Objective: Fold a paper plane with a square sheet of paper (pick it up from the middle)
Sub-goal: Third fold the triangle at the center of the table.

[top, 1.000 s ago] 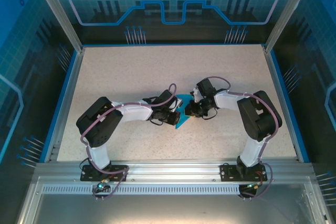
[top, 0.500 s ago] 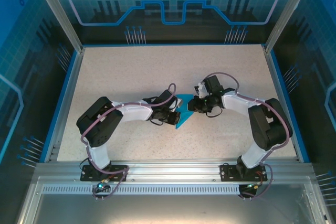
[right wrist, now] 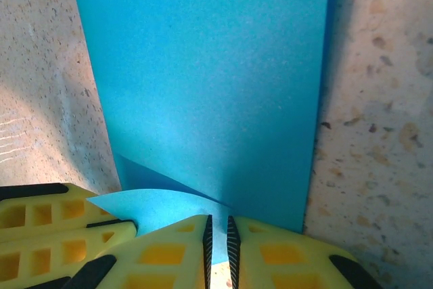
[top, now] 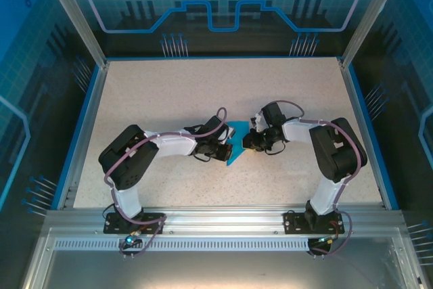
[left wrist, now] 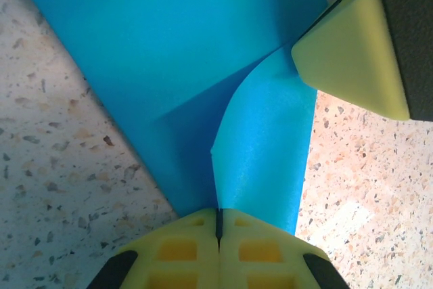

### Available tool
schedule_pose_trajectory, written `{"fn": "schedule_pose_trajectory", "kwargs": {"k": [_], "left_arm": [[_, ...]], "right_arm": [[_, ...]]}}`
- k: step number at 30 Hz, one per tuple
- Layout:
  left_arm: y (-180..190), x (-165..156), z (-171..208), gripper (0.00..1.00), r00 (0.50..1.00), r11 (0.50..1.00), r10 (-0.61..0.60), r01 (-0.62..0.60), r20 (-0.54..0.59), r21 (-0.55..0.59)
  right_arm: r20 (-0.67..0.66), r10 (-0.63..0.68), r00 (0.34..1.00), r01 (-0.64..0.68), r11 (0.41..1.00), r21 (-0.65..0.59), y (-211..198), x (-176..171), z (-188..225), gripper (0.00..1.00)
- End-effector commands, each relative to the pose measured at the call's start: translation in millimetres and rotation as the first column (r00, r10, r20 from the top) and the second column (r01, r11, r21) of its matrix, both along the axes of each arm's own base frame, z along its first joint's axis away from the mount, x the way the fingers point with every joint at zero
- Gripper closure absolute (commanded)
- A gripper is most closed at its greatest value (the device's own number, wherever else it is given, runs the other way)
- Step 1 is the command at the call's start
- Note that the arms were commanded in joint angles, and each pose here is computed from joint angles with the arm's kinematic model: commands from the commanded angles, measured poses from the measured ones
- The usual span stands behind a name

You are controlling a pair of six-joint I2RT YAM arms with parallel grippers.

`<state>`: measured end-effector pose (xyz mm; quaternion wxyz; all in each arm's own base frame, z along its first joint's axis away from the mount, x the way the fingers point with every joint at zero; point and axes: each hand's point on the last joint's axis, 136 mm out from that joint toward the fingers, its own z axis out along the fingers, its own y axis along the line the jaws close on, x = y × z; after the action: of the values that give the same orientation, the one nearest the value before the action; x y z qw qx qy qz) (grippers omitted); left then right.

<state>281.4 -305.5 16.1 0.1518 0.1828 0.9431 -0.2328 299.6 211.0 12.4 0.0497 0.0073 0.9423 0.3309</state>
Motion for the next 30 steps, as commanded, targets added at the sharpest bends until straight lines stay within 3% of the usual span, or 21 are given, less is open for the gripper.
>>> {"fn": "schedule_pose_trajectory", "kwargs": {"k": [1, 5, 14, 22, 30], "left_arm": [[15, -8, -18, 1.0, 0.997, 0.998, 0.047, -0.044, -0.054, 0.05], [15, -7, -17, 1.0, 0.997, 0.998, 0.055, -0.053, -0.054, 0.047], [14, -8, -19, 1.0, 0.996, 0.997, 0.06, -0.057, -0.061, 0.047], [15, -8, -21, 1.0, 0.994, 0.995, 0.085, -0.081, -0.075, 0.05], [16, -7, -23, 1.0, 0.994, 0.995, 0.08, -0.076, -0.075, 0.057]], "right_arm": [[0.007, -0.025, 1.0, 0.025, 0.999, -0.025, -11, 0, 3, 0.82], [0.032, -0.037, 0.999, 0.038, 0.999, -0.018, -12, 6, 12, 0.81], [-0.057, -0.077, 0.995, 0.073, 0.995, -0.069, -19, 5, -28, 0.83], [0.037, -0.074, 0.997, 0.074, 0.997, 0.006, -12, -3, 22, 0.82], [0.044, -0.055, 0.998, 0.052, 0.997, 0.061, 21, -21, 22, 0.83]]}}
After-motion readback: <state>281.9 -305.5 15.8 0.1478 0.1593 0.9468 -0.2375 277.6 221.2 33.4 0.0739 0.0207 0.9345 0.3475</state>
